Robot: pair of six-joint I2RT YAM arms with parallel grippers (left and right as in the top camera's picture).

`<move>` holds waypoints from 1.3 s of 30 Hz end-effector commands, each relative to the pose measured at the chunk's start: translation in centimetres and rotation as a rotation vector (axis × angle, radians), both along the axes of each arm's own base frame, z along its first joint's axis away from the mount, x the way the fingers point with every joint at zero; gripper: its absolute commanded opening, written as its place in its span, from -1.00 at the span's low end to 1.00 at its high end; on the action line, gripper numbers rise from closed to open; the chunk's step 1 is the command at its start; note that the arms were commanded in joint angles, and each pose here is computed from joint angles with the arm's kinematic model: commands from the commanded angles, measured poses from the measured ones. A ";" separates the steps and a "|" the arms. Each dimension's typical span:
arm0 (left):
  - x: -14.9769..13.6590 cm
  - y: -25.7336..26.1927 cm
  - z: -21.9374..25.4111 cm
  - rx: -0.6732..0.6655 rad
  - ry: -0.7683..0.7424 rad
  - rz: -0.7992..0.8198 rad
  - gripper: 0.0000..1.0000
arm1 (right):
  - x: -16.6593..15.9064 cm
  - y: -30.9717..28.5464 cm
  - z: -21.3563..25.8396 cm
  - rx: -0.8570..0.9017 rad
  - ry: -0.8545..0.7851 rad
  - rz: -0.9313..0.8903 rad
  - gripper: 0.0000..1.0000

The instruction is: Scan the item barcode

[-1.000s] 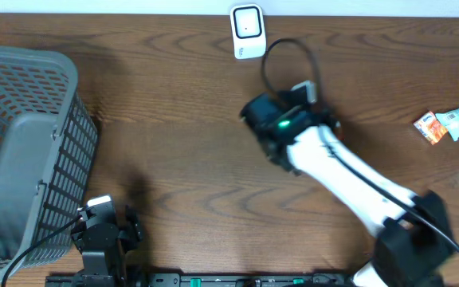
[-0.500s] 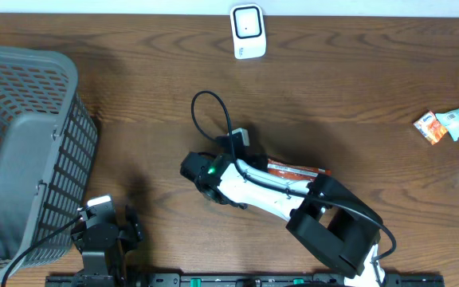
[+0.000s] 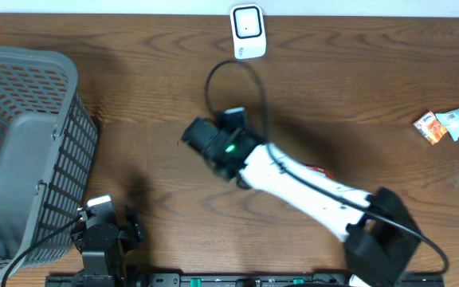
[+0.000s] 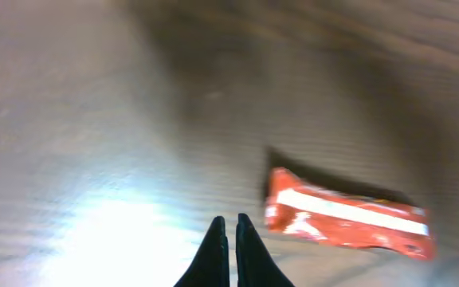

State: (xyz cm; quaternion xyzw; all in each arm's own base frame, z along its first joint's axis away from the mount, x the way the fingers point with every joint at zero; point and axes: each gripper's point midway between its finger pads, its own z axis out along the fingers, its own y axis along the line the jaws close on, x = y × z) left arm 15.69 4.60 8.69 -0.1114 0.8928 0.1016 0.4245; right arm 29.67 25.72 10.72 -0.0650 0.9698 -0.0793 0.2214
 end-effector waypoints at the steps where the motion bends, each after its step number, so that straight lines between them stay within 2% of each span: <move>1: -0.5 0.1 -0.9 0.002 0.035 0.009 0.70 | 1.0 -2.5 -0.6 0.013 0.057 -0.085 -0.97; 11: -0.5 0.1 -0.9 0.002 0.035 0.009 0.70 | -0.9 -6.4 -6.0 -0.017 0.189 -0.171 -0.97; 20: -0.5 0.1 -0.9 0.002 0.036 0.009 0.70 | -2.8 -7.3 -10.6 0.062 0.265 -0.203 -0.98; 26: -0.5 0.1 -0.9 0.002 0.036 0.009 0.70 | -2.5 -1.6 -10.1 0.282 0.337 0.044 -0.97; 34: -0.5 0.1 -0.9 0.002 0.035 0.009 0.70 | -1.1 -0.8 -3.6 0.319 0.291 0.047 -0.97; 35: -0.5 0.1 -0.9 0.002 0.036 0.009 0.70 | -1.2 -0.9 -2.4 0.332 0.291 0.054 -0.87; 37: -0.5 0.1 -0.9 0.003 0.035 0.009 0.70 | -1.7 -0.8 -0.6 0.362 0.300 0.141 -0.12; 39: -0.5 0.1 -0.9 0.002 0.035 0.009 0.70 | -2.1 -1.5 0.6 0.364 0.308 0.225 0.45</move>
